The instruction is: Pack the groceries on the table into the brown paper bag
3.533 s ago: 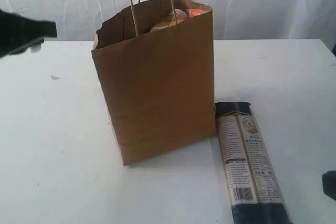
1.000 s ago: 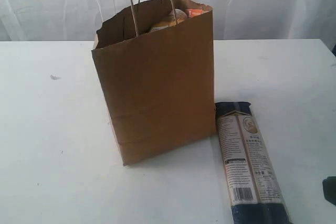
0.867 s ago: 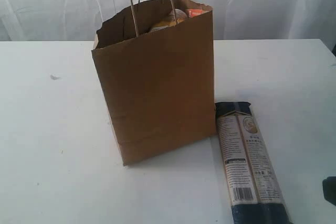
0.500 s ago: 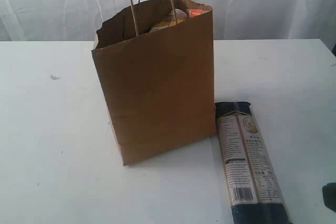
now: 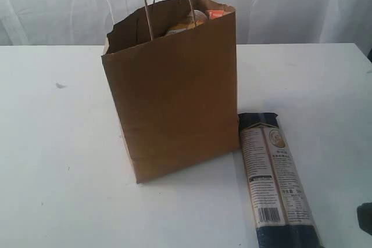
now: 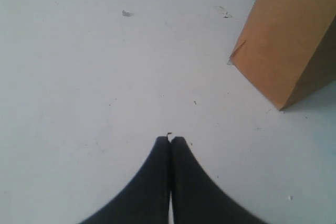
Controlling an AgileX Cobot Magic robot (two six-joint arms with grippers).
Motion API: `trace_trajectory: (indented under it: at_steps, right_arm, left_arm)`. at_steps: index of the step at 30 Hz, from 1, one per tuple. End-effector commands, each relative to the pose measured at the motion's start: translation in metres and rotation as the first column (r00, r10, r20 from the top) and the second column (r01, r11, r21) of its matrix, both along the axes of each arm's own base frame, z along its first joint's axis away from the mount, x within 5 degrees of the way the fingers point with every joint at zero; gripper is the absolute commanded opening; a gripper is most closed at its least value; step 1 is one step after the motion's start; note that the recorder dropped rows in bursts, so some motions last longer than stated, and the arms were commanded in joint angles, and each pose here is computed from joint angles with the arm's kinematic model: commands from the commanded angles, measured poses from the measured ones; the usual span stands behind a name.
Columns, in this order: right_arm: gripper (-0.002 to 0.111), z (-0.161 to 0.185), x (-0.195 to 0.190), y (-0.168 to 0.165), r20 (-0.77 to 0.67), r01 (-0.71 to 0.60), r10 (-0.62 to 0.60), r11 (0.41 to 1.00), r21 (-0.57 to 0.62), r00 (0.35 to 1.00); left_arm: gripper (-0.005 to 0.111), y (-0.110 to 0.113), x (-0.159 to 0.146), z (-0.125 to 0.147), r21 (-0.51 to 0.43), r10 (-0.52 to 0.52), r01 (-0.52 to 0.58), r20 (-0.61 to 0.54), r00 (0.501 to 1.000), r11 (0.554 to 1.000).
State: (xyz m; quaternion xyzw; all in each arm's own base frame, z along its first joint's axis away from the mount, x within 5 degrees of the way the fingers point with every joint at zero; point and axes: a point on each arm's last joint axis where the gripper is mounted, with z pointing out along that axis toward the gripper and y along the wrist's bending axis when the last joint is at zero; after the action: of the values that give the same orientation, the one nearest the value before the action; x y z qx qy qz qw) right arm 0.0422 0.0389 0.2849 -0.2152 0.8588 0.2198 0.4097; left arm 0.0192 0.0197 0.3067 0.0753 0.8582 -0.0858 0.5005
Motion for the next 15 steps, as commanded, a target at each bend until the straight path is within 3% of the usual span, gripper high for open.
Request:
trace_trajectory:
  at_steps: [1, 3, 6, 9, 12, 14, 15]
  right_arm:
    - [0.0, -0.002, -0.001, -0.001, -0.004, 0.003, -0.003, 1.0, -0.004, 1.0]
    - [0.0, -0.002, -0.001, -0.001, -0.004, 0.003, -0.003, 1.0, -0.004, 1.0]
    - [0.0, -0.002, -0.001, -0.001, -0.004, 0.003, -0.003, 1.0, -0.004, 1.0]
    - [0.0, -0.002, -0.001, -0.001, -0.004, 0.003, -0.003, 1.0, -0.004, 1.0]
    - [0.0, -0.002, -0.001, -0.001, -0.004, 0.003, -0.003, 1.0, -0.004, 1.0]
    - [0.0, -0.002, -0.001, -0.001, -0.004, 0.003, -0.003, 1.0, -0.004, 1.0]
    - [0.0, -0.002, -0.001, -0.001, -0.004, 0.003, -0.003, 1.0, -0.004, 1.0]
  left_arm:
    - [0.0, 0.0, -0.001, -0.002, -0.01, -0.001, 0.001, -0.005, 1.0, 1.0]
    - [0.0, -0.006, -0.004, -0.004, -0.076, -0.051, 0.047, -0.049, 0.997, 0.996]
    - [0.0, -0.024, -0.015, -0.006, -0.263, -0.199, 0.154, -0.15, 0.968, 0.952]
    - [0.0, -0.024, -0.016, -0.005, -0.275, -0.208, 0.163, -0.144, 0.967, 0.948]
    - [0.0, -0.022, -0.012, 0.004, -0.176, -0.249, 0.264, 0.102, 0.963, 0.948]
    - [0.0, -0.029, -0.007, 0.01, -0.113, -0.298, 0.356, 0.35, 0.888, 0.928]
    - [0.0, -0.033, -0.004, 0.012, -0.075, -0.308, 0.39, 0.483, 0.82, 0.918]
